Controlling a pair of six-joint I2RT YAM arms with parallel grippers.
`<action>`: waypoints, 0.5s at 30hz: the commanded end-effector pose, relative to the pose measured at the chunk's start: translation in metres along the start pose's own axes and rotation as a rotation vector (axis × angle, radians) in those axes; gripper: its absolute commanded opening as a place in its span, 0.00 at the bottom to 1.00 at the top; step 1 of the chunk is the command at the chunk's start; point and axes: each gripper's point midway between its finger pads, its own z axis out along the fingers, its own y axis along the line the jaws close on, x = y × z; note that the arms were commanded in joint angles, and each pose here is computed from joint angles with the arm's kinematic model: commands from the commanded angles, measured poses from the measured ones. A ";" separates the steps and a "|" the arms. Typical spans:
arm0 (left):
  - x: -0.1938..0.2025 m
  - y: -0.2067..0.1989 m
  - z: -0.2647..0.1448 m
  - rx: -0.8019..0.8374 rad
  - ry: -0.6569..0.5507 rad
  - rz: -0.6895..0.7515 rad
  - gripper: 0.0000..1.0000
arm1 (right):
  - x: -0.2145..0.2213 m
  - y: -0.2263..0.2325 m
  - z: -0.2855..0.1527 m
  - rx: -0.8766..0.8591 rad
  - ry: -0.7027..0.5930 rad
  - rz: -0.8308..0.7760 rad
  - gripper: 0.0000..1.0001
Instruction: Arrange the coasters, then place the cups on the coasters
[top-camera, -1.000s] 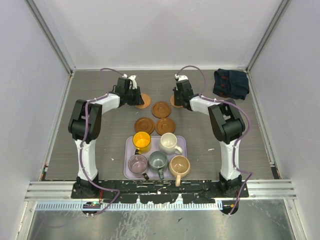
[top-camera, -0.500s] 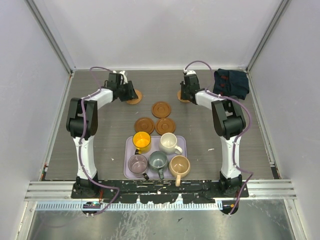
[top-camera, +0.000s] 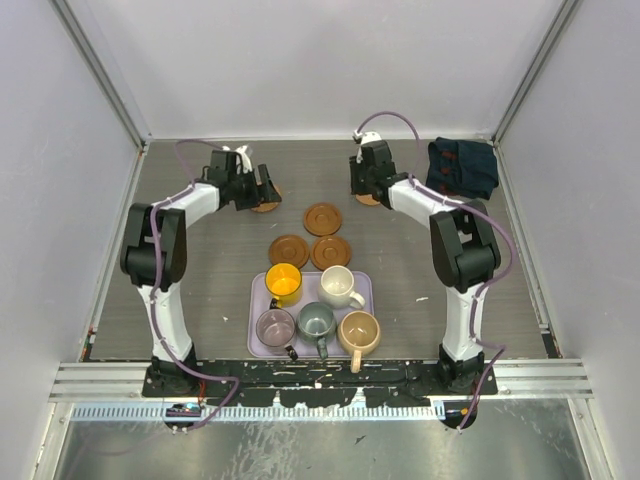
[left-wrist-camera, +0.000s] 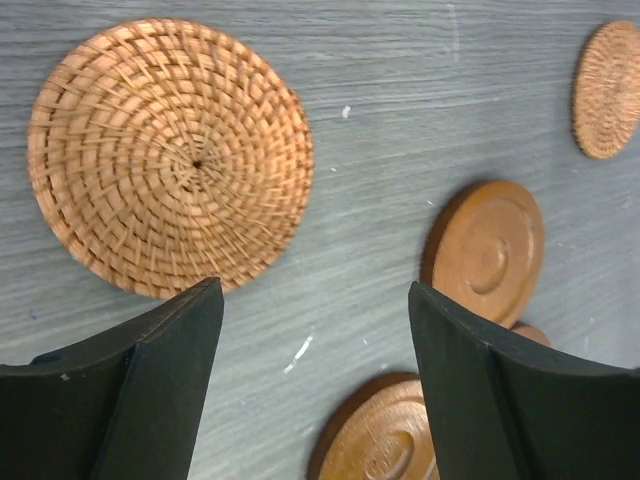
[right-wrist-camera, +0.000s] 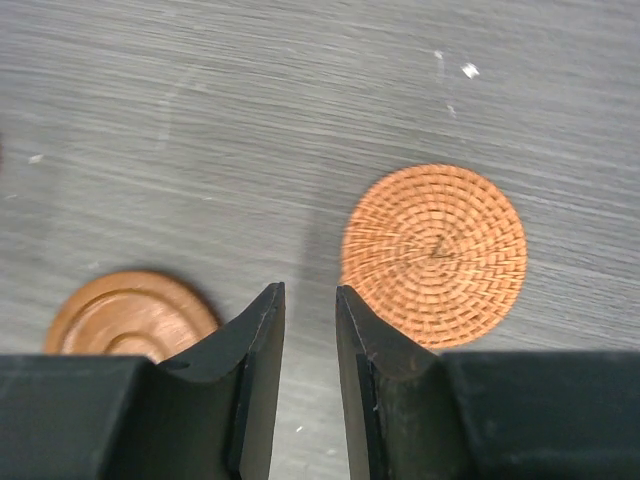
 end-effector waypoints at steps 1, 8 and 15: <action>-0.036 -0.042 -0.037 0.123 -0.148 0.058 0.78 | -0.033 0.042 -0.040 -0.075 -0.097 -0.089 0.33; -0.021 -0.039 -0.045 0.123 -0.147 0.055 0.81 | 0.013 0.082 -0.036 -0.119 -0.002 -0.170 0.28; 0.006 -0.031 -0.054 0.118 -0.127 0.035 0.77 | 0.042 0.102 -0.027 -0.129 0.062 -0.210 0.22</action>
